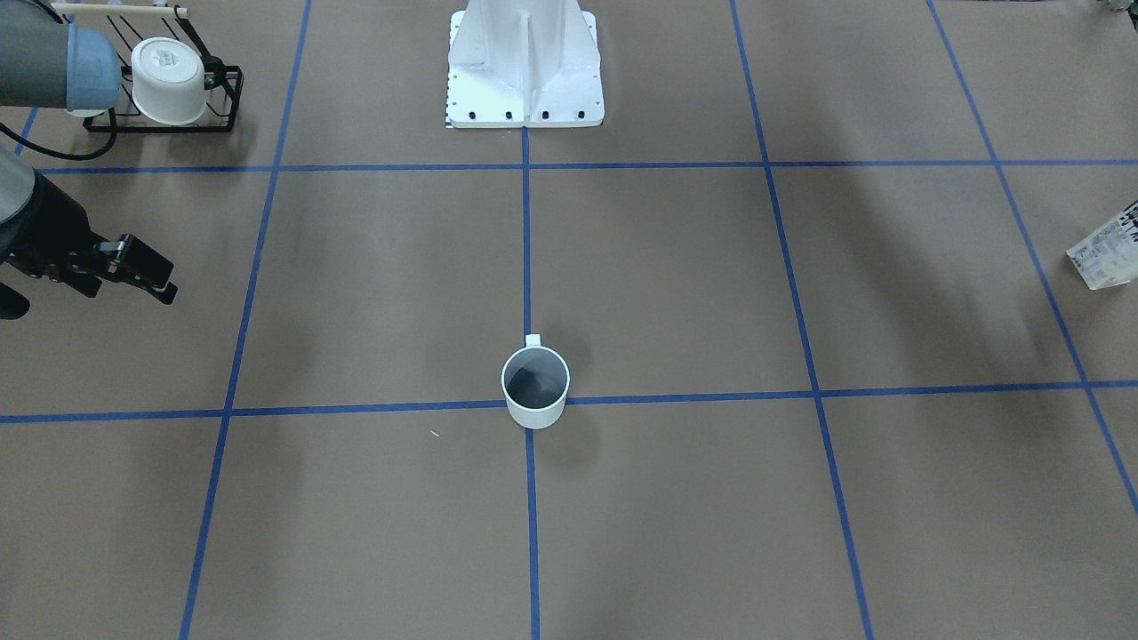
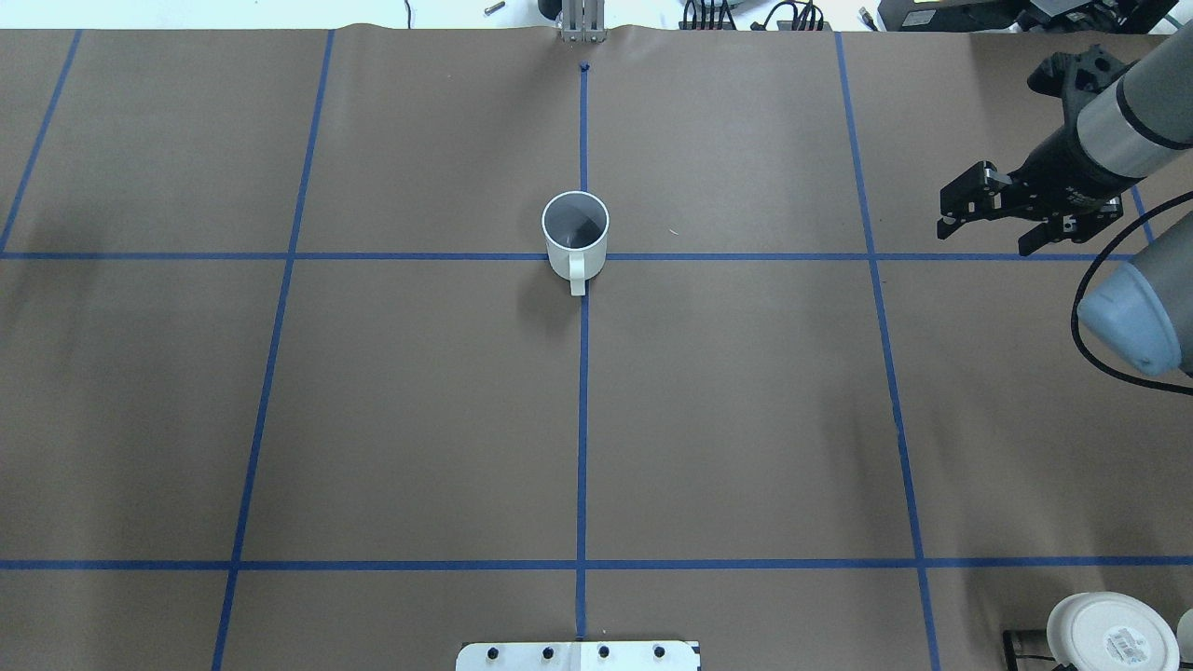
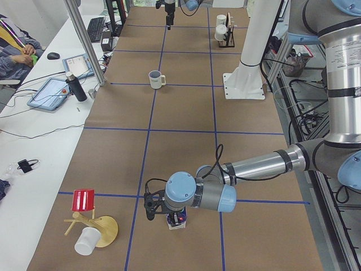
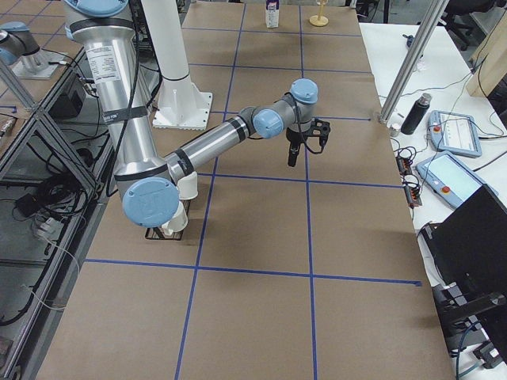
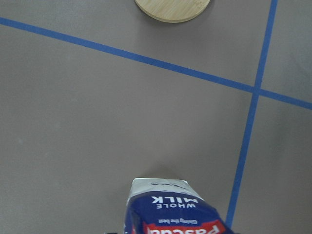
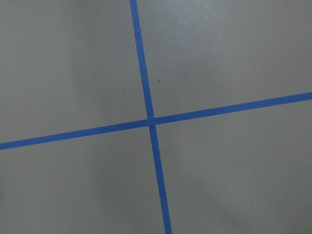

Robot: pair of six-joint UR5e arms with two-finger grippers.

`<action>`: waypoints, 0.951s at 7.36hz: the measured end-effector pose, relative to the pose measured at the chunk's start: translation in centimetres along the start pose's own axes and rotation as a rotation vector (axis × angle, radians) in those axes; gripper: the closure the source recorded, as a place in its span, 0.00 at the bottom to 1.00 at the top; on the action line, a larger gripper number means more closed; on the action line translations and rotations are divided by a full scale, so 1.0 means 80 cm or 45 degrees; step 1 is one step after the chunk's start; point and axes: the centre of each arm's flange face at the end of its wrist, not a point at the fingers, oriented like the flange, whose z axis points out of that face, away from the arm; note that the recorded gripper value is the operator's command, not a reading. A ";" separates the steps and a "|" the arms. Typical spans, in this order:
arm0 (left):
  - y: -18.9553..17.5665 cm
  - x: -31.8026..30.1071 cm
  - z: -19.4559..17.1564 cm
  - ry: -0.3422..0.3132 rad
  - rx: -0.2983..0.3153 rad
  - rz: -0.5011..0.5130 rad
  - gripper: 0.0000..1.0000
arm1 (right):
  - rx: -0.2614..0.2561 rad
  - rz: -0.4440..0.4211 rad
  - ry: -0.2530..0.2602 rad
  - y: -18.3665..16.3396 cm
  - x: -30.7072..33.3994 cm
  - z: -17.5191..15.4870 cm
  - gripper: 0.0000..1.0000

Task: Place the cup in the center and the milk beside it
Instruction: 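Retract the right arm while the left gripper grasps the milk carton, then carry the milk carton with the left gripper beside the white mug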

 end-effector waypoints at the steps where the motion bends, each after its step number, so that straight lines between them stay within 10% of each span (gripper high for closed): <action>1: -0.009 0.017 -0.010 0.020 0.017 0.021 1.00 | 0.001 0.001 0.001 0.001 0.002 -0.001 0.00; 7: -0.153 0.431 -0.051 0.120 0.021 0.205 1.00 | 0.006 0.007 0.018 0.023 0.034 -0.006 0.00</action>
